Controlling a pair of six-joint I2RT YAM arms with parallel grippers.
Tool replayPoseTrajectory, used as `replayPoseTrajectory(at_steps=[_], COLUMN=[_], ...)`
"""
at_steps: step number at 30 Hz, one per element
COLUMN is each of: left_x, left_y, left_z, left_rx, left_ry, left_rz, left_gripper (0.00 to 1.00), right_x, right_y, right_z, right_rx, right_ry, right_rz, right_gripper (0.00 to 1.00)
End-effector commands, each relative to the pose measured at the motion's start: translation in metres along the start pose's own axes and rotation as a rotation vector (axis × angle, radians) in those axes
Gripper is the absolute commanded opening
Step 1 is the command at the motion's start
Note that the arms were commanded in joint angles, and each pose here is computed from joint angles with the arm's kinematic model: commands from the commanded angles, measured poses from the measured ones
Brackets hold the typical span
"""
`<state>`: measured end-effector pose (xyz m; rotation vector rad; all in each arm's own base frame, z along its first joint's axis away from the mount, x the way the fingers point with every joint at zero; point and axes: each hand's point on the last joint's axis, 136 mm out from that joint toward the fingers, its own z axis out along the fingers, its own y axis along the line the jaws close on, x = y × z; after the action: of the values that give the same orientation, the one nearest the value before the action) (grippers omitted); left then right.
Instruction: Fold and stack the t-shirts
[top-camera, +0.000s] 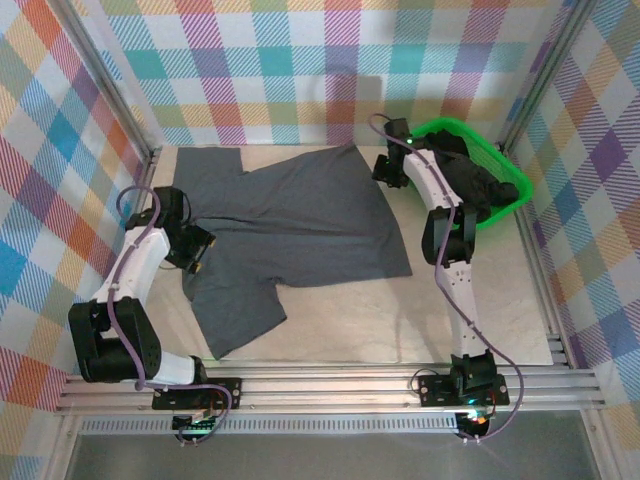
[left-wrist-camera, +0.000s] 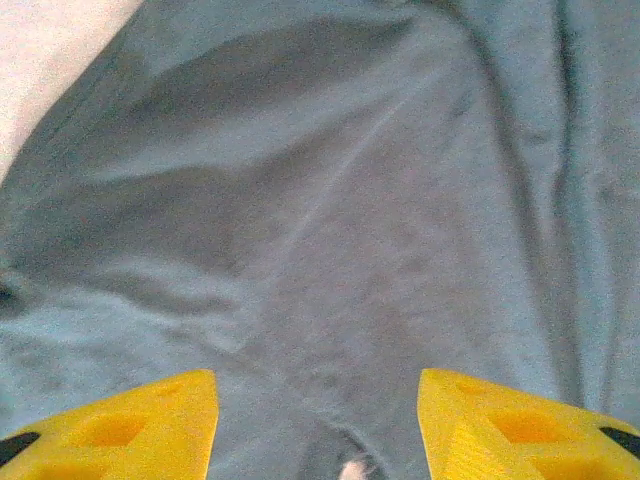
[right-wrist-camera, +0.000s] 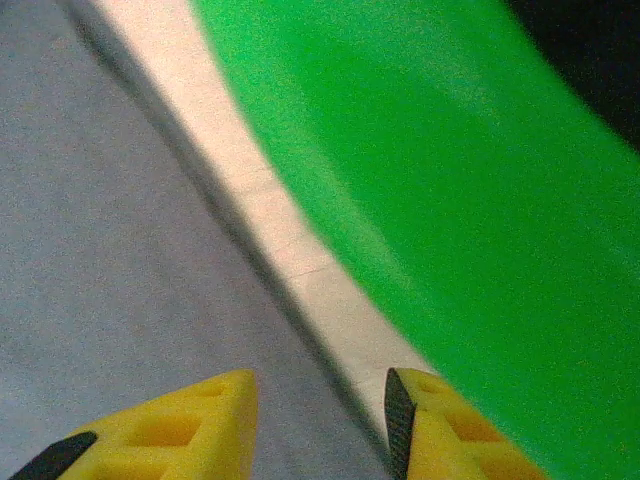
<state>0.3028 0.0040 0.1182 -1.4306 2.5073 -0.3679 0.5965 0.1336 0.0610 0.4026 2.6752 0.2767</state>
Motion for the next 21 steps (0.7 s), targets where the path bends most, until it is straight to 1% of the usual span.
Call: replayPoseTrajectory(at_steps=[1,4,7,10,12,14,16,18,21], left_x=[0.024,0.044,0.063,0.072,0.069,0.059,0.046,0.036,0.030], left_y=[0.027,0.056,0.090,0.111,0.107,0.093,0.076,0.061,0.047], left_z=[-0.005,-0.002,-0.003,-0.004,-0.002,0.000,0.001,0.004,0.010], left_rx=[-0.055,-0.135,-0.223,-0.256,-0.222,-0.173,-0.147,-0.134,-0.130], left_ry=[0.071,0.126,0.157,0.140,0.110,0.078,0.045,0.041,0.056], left_rz=[-0.003,-0.025,-0.060,-0.088,-0.119,-0.152,-0.170,-0.170,-0.160], left_gripper=[0.54,0.52,0.50,0.51,0.51,0.51,0.51,0.51,0.51], right_x=[-0.029,-0.027,-0.017,-0.005,0.003,0.019,0.044,0.064,0.081], right_y=[-0.020,0.014,0.040,0.058,0.065,0.073,0.086,0.093,0.109], right_z=[-0.016,-0.032,-0.058,-0.091,-0.106,-0.108,-0.094,-0.076,-0.048], right_rx=[-0.048,-0.191,-0.245,-0.280,-0.319,-0.357,-0.378,-0.370,-0.367], right_ry=[-0.039,-0.024,-0.014,-0.040,-0.070,-0.052,0.022,0.070,0.106], right_rz=[0.056,-0.009,-0.065,-0.102,-0.116,-0.133,-0.168,-0.177,-0.187], right_gripper=[0.38,0.39,0.40,0.42,0.43,0.41,0.40,0.39,0.38])
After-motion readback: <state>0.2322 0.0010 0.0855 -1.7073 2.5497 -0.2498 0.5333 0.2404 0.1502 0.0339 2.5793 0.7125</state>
